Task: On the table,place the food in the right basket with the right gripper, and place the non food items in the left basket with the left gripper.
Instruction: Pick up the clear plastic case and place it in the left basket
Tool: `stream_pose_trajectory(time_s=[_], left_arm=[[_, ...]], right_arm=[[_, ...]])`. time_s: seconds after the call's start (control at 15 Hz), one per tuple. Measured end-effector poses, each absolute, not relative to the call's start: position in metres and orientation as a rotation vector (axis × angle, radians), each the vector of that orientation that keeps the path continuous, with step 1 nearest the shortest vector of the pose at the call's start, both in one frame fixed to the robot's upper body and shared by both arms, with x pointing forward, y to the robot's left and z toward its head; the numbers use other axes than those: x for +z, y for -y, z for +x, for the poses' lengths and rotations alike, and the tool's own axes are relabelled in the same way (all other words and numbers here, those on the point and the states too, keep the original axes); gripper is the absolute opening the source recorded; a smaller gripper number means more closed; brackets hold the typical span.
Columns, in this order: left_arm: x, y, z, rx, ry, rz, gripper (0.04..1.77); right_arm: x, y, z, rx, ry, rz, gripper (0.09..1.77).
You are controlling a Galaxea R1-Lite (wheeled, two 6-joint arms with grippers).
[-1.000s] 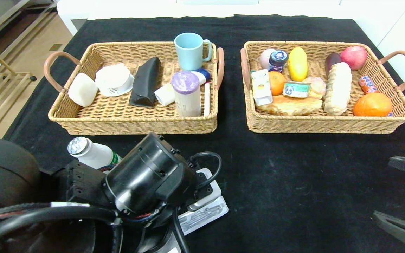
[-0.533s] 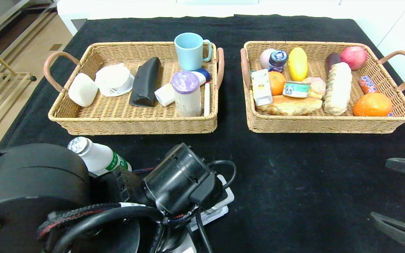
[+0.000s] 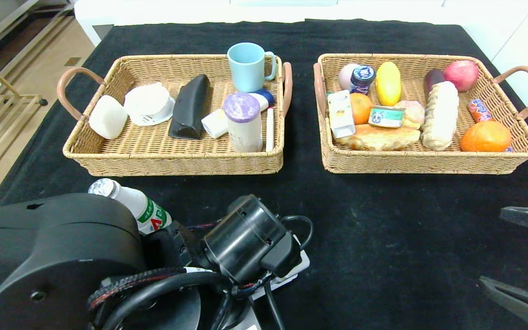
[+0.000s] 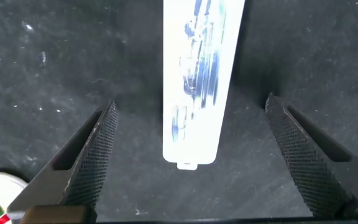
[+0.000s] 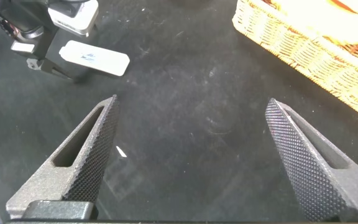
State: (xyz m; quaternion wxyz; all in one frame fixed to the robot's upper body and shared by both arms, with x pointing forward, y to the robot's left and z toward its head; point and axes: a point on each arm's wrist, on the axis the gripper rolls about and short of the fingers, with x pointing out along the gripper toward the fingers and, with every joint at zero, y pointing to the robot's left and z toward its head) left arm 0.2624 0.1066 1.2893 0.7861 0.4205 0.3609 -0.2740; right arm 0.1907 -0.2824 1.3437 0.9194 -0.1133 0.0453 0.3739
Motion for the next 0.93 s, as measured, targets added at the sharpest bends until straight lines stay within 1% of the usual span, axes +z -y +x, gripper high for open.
stream_pose_trajectory(time_s=[0.27, 0.4, 0.47, 0.6, 0.73, 0.8, 0.93], left_arm=[[1.2873, -0.1055, 0.2632, -0.591, -0.784, 0.911, 1.72], [1.2866, -0.1048, 0.2633, -0.595, -0.785, 0.909, 1.36], [1.2865, -0.1047, 0.2634, -0.595, -0.785, 0.910, 1.21], [1.2861, -0.1045, 0.2634, -0.596, -0.784, 0.911, 0.95], [1.2862, -0.1044, 0.2635, -0.595, -0.783, 0.912, 0.77], [1.2860, -0.1043, 0.2635, -0.594, -0.783, 0.912, 0.62], [1.2858, -0.1043, 0.2635, -0.594, -0.784, 0.912, 0.62]], right_arm=[[1.3432, 0.2823, 0.1907, 0.770, -0.094, -0.233, 1.71], [1.3432, 0.2823, 0.1908, 0.770, -0.095, -0.233, 1.71], [1.3431, 0.2822, 0.1909, 0.770, -0.095, -0.233, 1.71], [1.3424, 0.2819, 0.1916, 0.771, -0.100, -0.233, 1.71], [1.3421, 0.2818, 0.1919, 0.771, -0.102, -0.234, 1.71], [1.3421, 0.2817, 0.1920, 0.771, -0.102, -0.234, 1.71], [1.3417, 0.2816, 0.1922, 0.772, -0.104, -0.234, 1.71]])
